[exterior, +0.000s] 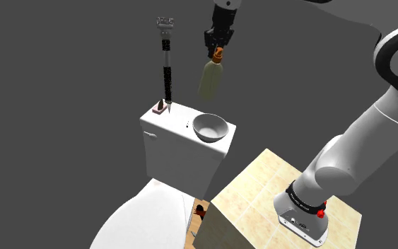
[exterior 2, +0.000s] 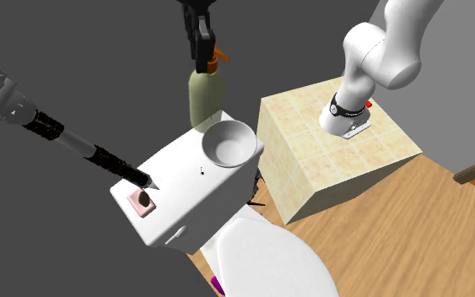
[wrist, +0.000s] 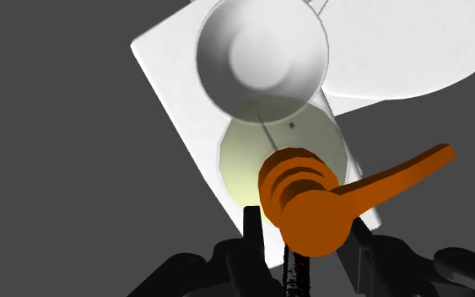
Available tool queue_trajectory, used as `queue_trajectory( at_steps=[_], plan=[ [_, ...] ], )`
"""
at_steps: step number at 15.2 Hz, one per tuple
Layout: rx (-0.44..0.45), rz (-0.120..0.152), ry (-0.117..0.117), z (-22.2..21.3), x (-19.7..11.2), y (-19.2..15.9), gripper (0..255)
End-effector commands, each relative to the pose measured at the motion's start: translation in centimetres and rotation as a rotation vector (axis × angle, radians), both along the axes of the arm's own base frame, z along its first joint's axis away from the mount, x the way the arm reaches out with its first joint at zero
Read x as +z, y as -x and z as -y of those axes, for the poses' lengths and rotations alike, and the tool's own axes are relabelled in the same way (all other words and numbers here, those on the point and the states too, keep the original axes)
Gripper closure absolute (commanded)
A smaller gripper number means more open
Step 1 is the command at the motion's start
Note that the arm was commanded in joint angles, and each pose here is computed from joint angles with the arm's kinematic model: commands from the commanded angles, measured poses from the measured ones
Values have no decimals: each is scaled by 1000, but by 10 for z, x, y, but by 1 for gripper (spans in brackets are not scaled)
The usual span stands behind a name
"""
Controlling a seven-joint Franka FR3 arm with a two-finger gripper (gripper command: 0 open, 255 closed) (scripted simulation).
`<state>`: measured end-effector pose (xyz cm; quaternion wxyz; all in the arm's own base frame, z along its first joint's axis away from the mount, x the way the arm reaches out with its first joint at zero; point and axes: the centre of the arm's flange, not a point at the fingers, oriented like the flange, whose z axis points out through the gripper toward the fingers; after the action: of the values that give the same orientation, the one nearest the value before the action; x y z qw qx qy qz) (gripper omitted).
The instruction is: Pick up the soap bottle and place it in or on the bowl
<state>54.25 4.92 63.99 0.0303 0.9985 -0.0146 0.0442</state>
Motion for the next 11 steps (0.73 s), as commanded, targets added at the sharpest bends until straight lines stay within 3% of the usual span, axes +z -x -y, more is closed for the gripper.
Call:
queue_trajectory(
  at_steps=[1,3,11],
  plan=[
    [0,0,0,11,12,19,255],
    [0,0,0,24,23,41,255],
    [0,0,0,24,-19,41,255]
  ],
)
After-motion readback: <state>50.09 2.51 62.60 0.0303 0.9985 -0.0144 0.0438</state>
